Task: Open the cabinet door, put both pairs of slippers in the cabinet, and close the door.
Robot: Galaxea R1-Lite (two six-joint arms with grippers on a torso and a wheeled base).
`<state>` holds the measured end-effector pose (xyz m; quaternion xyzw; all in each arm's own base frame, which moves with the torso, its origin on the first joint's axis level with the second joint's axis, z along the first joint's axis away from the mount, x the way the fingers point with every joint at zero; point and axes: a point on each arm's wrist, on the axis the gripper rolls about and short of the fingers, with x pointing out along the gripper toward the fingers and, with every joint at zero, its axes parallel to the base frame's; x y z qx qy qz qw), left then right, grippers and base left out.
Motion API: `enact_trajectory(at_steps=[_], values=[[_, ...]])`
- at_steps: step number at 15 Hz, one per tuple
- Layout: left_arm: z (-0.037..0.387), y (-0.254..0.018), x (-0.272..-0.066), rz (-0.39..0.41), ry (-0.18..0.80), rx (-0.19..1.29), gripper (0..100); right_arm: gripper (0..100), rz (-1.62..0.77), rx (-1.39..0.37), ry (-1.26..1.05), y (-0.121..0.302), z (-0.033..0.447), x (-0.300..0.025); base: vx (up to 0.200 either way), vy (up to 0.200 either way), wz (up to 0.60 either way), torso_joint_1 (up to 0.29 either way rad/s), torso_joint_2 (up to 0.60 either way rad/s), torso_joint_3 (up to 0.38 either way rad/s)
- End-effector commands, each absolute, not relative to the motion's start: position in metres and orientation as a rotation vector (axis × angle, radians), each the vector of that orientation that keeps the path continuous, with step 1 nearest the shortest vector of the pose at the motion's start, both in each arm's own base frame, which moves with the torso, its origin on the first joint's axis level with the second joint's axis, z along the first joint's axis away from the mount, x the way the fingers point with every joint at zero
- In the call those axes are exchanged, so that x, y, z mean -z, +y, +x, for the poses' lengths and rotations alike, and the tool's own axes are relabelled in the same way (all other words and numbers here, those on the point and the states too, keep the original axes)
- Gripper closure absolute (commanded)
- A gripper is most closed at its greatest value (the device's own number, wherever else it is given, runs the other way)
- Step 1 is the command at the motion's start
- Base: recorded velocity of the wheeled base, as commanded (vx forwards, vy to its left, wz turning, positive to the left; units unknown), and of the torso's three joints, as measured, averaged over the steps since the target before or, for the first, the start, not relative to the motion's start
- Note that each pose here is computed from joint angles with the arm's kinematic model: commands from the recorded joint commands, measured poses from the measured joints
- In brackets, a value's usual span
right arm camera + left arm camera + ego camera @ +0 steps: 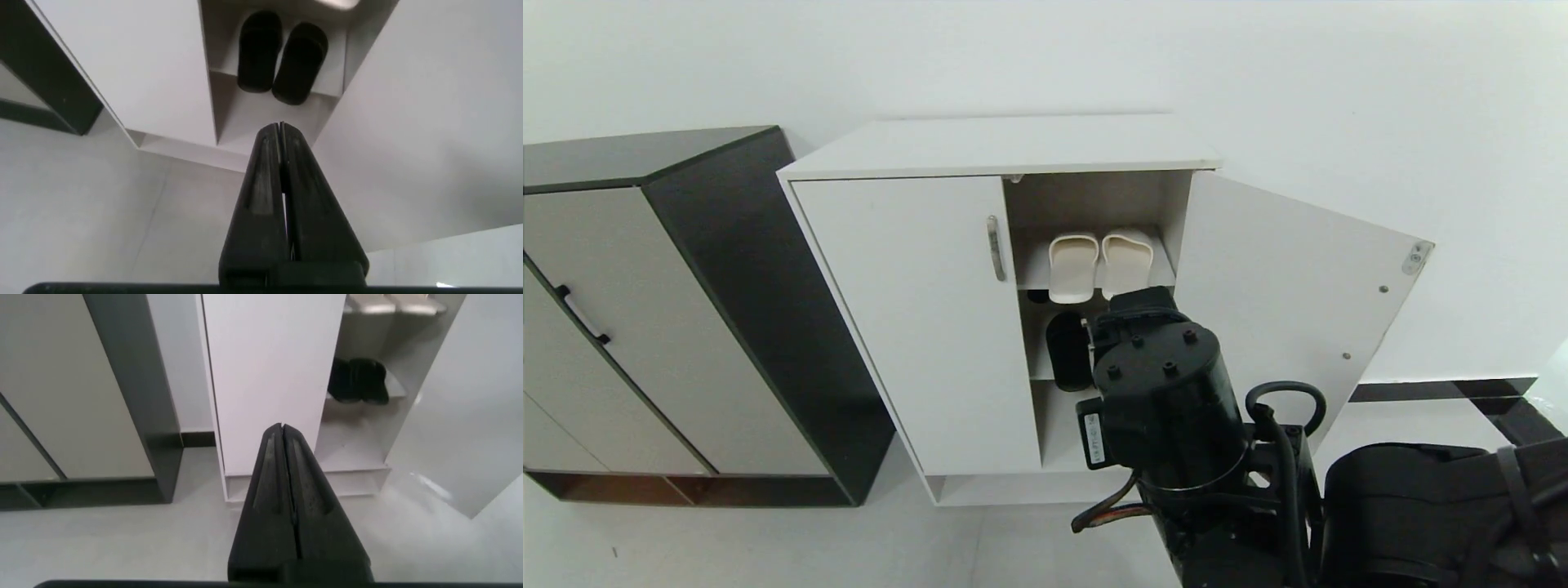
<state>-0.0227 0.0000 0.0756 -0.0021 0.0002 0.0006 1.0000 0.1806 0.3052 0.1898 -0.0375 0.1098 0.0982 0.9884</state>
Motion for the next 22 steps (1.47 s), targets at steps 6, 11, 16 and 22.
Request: enact_trajectory(at_steps=[6,11,16,22], values=[[-0.0227,0.0,-0.0757,-0.005,0.0,-0.002,100,100,-0.08,-0.196,0.223,0.3048,0.1804,-0.188,0.0,0.0,0.0,0.163,-0.48,-0.317],[-0.0227,0.0,-0.0757,-0.005,0.0,-0.002,100,100,-0.082,-0.196,0.225,0.3049,0.1805,-0.1871,0.0,0.0,0.0,0.201,-0.51,-0.311],[-0.0227,0.0,-0.0757,-0.005,0.0,-0.002,100,100,-0.091,-0.196,0.226,0.3042,0.1801,-0.1864,0.0,0.0,0.0,0.227,-0.54,-0.313],[-0.0227,0.0,-0.0757,-0.005,0.0,-0.002,100,100,-0.112,-0.197,0.231,0.3026,0.1793,-0.1829,0.0,0.0,0.0,0.235,-0.54,-0.295]])
